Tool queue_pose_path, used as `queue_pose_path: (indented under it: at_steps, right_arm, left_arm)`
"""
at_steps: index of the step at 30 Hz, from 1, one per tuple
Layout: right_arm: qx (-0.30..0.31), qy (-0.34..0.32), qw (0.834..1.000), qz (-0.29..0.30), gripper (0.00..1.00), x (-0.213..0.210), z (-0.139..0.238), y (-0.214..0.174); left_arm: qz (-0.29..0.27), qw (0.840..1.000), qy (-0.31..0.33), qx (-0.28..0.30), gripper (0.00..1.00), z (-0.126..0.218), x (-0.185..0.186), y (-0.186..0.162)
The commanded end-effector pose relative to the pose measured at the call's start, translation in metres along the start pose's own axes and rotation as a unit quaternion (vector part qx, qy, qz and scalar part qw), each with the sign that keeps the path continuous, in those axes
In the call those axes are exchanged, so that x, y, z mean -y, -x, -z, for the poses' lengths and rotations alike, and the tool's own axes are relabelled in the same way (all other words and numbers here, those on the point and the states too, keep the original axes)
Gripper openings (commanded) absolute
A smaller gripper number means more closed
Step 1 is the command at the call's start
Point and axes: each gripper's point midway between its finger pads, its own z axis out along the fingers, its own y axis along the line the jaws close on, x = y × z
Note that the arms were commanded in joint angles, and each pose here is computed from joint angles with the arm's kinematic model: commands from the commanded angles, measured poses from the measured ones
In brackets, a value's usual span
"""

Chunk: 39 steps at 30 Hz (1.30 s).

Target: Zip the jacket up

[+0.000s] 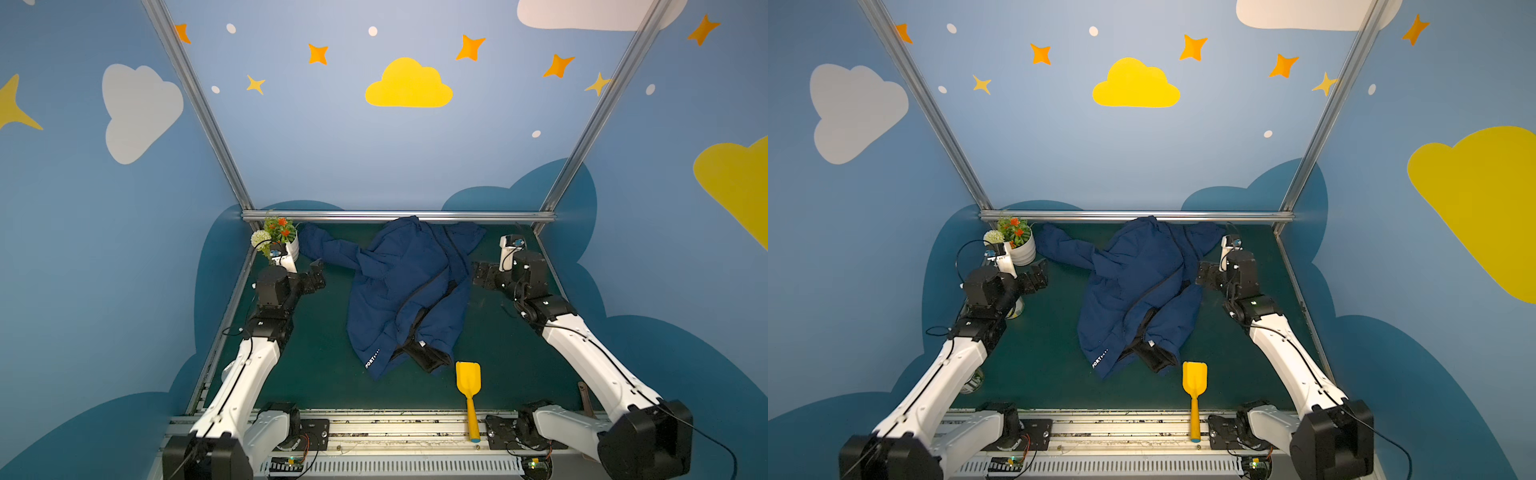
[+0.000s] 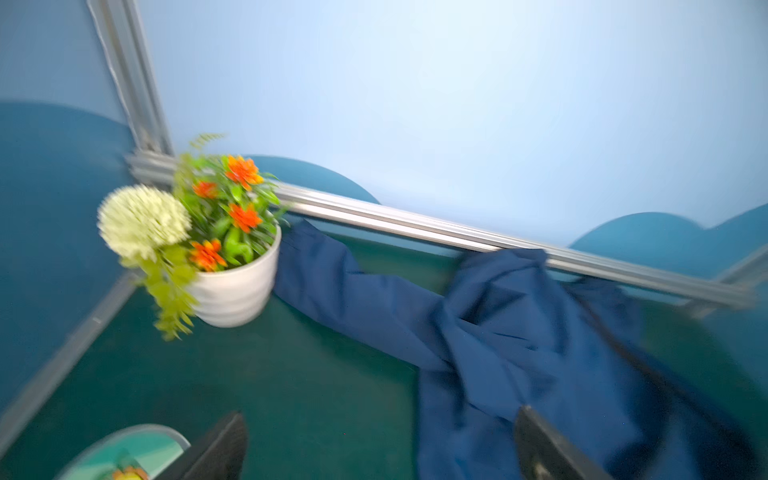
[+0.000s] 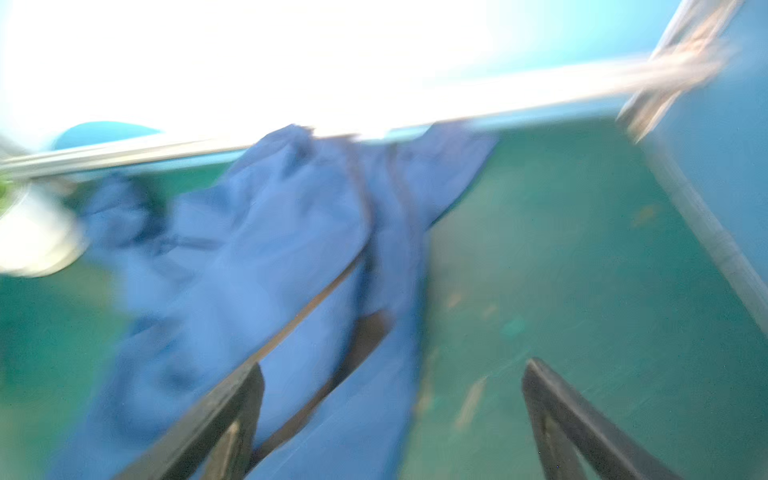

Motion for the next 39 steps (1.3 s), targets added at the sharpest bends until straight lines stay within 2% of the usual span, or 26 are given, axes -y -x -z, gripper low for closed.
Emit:
queue_pose_path:
  at_steps: [1,4,9,15,18,23,27,33,36,38,39]
  right_arm:
    - [-0.203,-0.010,0.977,-0.058,0.88,-0.022,0.016,-0.091]
    - [-0.261,0.031,0.964,-0.035,0.85,-0.075,0.023,-0.116]
    - [-0.337,0.089,0.937,0.016,0.72,-0.154,0.021,-0.157]
    - [-0.381,0.106,0.917,0.059,0.56,-0.204,0.010,-0.191]
    - [-0.389,0.098,0.913,0.072,0.50,-0.212,0.002,-0.198]
    - [-0.390,0.054,0.914,0.093,0.38,-0.203,-0.005,-0.196]
    - [-0.390,0.051,0.914,0.095,0.31,-0.200,-0.008,-0.195]
    - [-0.404,0.059,0.909,0.084,0.13,-0.197,-0.012,-0.197]
    - [-0.408,0.086,0.907,0.067,0.09,-0.203,-0.010,-0.197]
    - [-0.407,0.108,0.906,0.051,0.00,-0.208,-0.010,-0.194]
    - [-0.406,0.116,0.905,0.045,0.00,-0.209,-0.009,-0.192]
  left_arm:
    - [0.133,0.976,0.000,-0.172,0.99,0.017,0.004,-0.098]
    - [0.152,0.968,-0.044,-0.193,0.99,0.029,0.024,-0.120]
    - [0.207,0.950,-0.045,-0.230,0.99,0.043,0.026,-0.156]
    - [0.247,0.933,-0.053,-0.257,0.99,0.055,0.028,-0.185]
    - [0.262,0.925,-0.069,-0.265,0.99,0.060,0.033,-0.190]
    - [0.261,0.926,-0.077,-0.261,0.99,0.064,0.034,-0.190]
    - [0.257,0.927,-0.095,-0.256,0.99,0.066,0.041,-0.185]
    - [0.256,0.925,-0.104,-0.261,0.99,0.068,0.047,-0.180]
    - [0.260,0.921,-0.119,-0.264,0.99,0.070,0.056,-0.176]
    - [0.253,0.921,-0.127,-0.267,0.99,0.072,0.063,-0.172]
    - [0.248,0.922,-0.130,-0.268,0.99,0.073,0.067,-0.170]
